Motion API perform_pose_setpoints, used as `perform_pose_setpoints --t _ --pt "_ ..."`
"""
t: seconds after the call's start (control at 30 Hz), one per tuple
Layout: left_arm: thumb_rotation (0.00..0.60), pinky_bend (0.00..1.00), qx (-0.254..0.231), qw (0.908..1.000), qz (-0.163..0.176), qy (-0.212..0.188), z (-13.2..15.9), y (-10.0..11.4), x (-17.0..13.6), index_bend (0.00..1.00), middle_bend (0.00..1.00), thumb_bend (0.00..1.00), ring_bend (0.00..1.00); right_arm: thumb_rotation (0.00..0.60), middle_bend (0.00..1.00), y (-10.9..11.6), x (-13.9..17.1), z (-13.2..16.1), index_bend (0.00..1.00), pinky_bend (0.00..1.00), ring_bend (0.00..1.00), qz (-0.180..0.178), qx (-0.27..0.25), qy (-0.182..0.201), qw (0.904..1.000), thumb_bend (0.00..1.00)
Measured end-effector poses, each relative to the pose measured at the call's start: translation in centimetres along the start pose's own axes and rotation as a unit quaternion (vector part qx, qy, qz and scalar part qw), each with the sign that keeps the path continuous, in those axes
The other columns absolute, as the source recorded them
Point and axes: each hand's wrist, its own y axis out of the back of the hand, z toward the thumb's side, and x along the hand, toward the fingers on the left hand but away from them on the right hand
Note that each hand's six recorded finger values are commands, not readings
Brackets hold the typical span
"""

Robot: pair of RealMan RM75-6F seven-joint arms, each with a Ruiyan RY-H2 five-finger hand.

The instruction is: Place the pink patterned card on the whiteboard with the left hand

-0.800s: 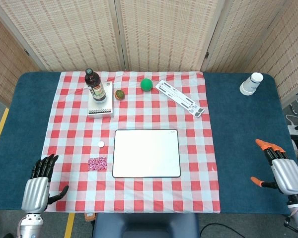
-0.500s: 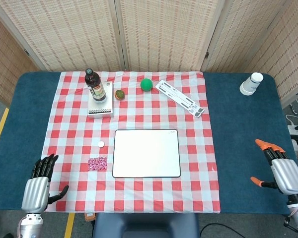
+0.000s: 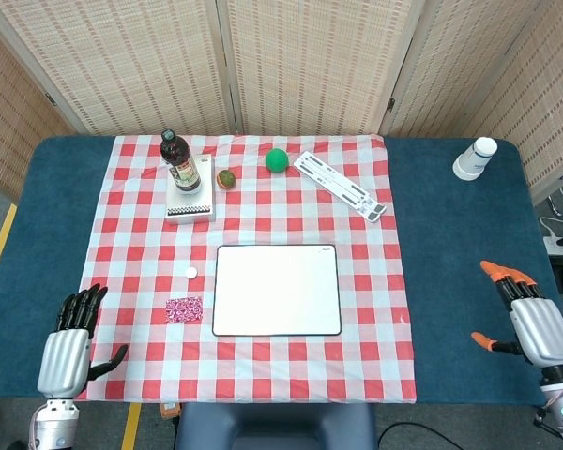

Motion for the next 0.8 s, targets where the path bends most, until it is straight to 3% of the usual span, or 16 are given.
perform_pose_setpoints --t 0.07,0.17,0.2,0.23,0.27,0.3,0.33,0.4,0.5,0.8 --pt "0.6 0.1 0.004 1.0 0.001 -0.004 0.2 0.1 0.0 0.0 0.0 0.25 0.0 0.6 0.09 0.0 0.0 0.0 0.06 0.12 0.0 0.001 -0.001 0.001 1.0 0.0" --pt "0.6 0.31 0.014 0.9998 0.005 -0.015 0.8 0.4 0.2 0.0 0.03 0.25 0.16 0.6 0.09 0.0 0.1 -0.1 0.06 0.12 0.0 -0.001 -0.002 0.001 1.0 0.0" --pt "0.6 0.43 0.017 0.9996 0.007 -0.021 1.2 0.6 0.3 0.0 0.11 0.25 0.28 0.6 0.09 0.1 0.1 -0.1 0.06 0.12 0.0 -0.002 -0.004 0.002 1.0 0.0" --pt "0.6 0.56 0.019 0.9995 0.009 -0.025 1.5 0.7 0.4 0.02 0.26 0.25 0.43 0.6 0.09 0.2 0.1 -0.1 0.06 0.12 0.0 -0.003 -0.004 0.002 1.0 0.0" --pt "0.6 0.65 0.022 0.9992 0.01 -0.03 1.9 0.8 0.5 0.06 0.43 0.25 0.57 0.6 0.09 0.2 0.1 -0.1 0.06 0.12 0.0 -0.003 -0.005 0.002 1.0 0.0" --pt "0.6 0.76 0.027 0.9989 0.009 -0.036 2.3 0.8 0.7 0.17 0.66 0.25 0.74 0.6 0.09 0.2 0.1 -0.1 0.06 0.12 0.0 -0.002 -0.005 0.002 1.0 0.0" --pt "0.6 0.82 0.031 0.9988 0.005 -0.038 2.5 0.8 0.8 0.25 0.79 0.25 0.84 0.6 0.09 0.2 0.1 -0.1 0.06 0.12 0.0 -0.001 -0.005 0.002 1.0 0.0" --pt "0.6 0.88 0.044 0.9984 -0.01 -0.034 2.8 0.5 1.0 0.35 0.93 0.25 0.94 0.6 0.09 0.2 0.1 -0.2 0.06 0.12 0.0 0.001 -0.005 0.002 1.0 0.0" --pt "0.6 0.94 0.067 0.9969 -0.038 -0.017 3.2 0.0 1.3 0.39 1.0 0.26 1.0 0.6 0.09 0.2 0.2 -0.2 0.06 0.12 0.0 0.002 -0.006 0.001 1.0 0.0" --pt "0.6 0.95 0.083 0.9882 -0.127 -0.021 7.2 -4.5 3.7 0.4 1.0 0.25 1.0 0.6 0.09 0.4 0.3 -0.4 0.06 0.12 0.0 0.004 -0.009 -0.001 0.9999 0.0"
